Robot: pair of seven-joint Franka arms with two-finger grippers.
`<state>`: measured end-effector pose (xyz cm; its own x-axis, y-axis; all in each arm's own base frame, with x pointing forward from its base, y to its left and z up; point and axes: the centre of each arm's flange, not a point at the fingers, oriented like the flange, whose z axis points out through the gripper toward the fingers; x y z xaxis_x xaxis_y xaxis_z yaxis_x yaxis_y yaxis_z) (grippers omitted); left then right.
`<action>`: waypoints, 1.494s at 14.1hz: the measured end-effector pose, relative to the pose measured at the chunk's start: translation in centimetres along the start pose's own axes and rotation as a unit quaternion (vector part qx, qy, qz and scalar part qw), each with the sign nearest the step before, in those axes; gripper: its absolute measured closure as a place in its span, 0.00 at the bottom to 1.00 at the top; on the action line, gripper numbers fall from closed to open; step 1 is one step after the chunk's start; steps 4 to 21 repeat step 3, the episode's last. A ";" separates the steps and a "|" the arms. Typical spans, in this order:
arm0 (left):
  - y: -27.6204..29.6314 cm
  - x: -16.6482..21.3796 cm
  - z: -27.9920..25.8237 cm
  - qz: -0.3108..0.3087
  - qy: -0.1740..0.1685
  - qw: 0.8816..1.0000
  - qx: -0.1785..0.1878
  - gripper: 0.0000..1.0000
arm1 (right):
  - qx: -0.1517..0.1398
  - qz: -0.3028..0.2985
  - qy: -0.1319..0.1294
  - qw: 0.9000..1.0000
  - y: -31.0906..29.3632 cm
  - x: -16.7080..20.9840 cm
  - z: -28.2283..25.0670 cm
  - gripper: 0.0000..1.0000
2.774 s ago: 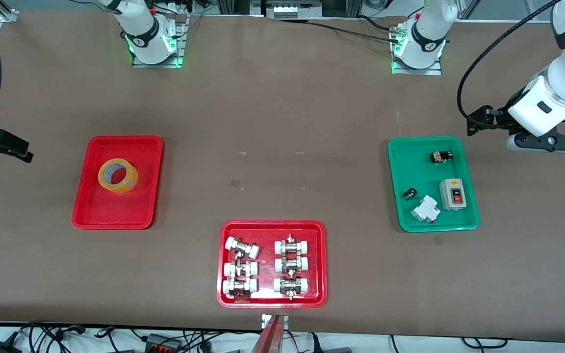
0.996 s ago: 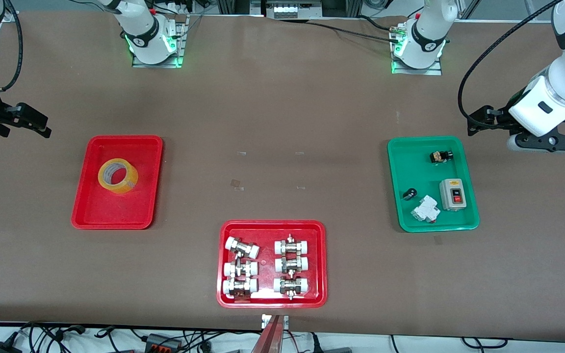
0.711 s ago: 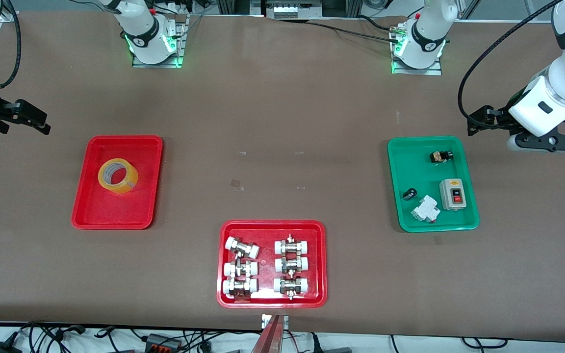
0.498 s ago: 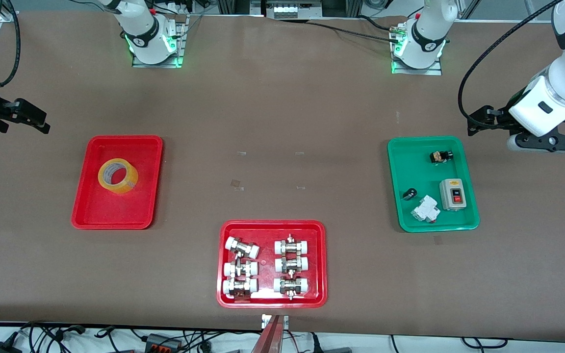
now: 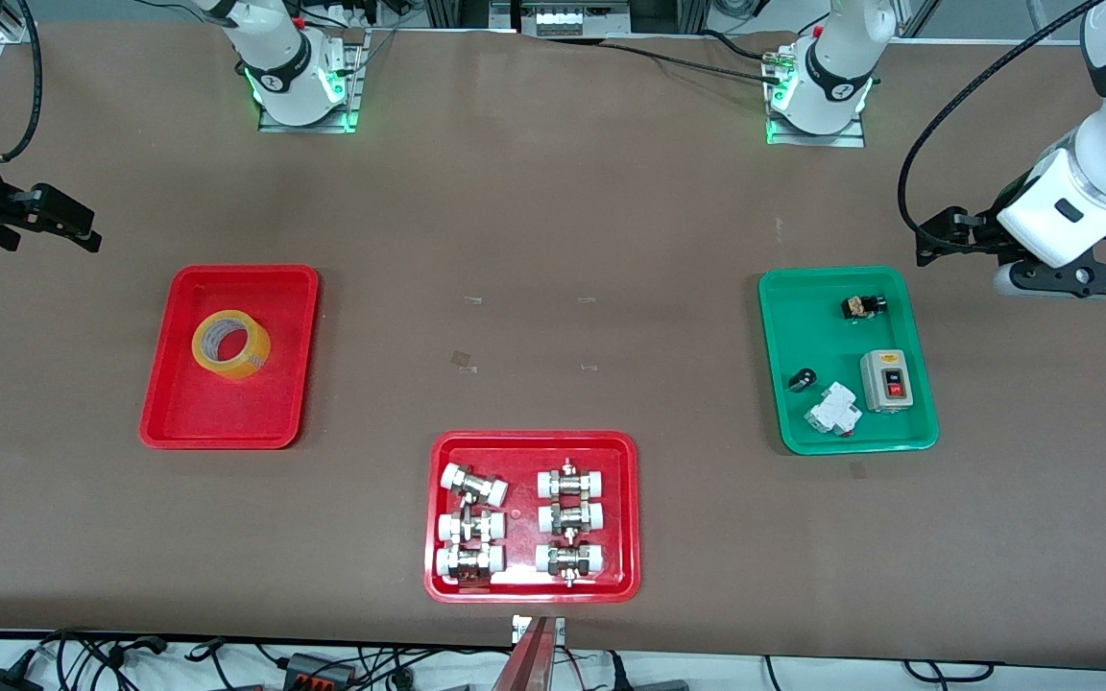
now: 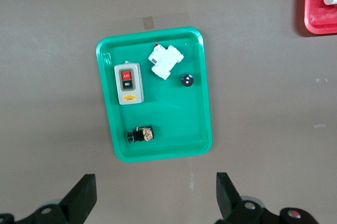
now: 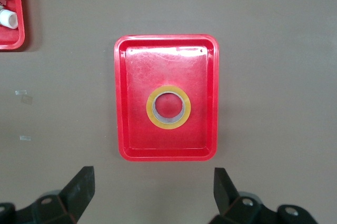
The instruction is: Left arm passes tape to right arm into tray
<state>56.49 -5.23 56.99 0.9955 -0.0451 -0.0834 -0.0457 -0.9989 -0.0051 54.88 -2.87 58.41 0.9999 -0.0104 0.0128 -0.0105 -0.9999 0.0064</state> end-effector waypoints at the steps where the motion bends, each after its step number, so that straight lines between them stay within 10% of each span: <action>1: 0.0 0.0 0.0 0.000 0.000 1.000 0.000 0.00 | 0.000 0.000 0.000 1.000 0.0 0.0 0.0 0.00; 21: 0.0 0.0 0.0 0.000 0.000 1.000 0.000 0.00 | 0.000 0.000 0.001 1.000 0.0 0.0 -0.1 0.00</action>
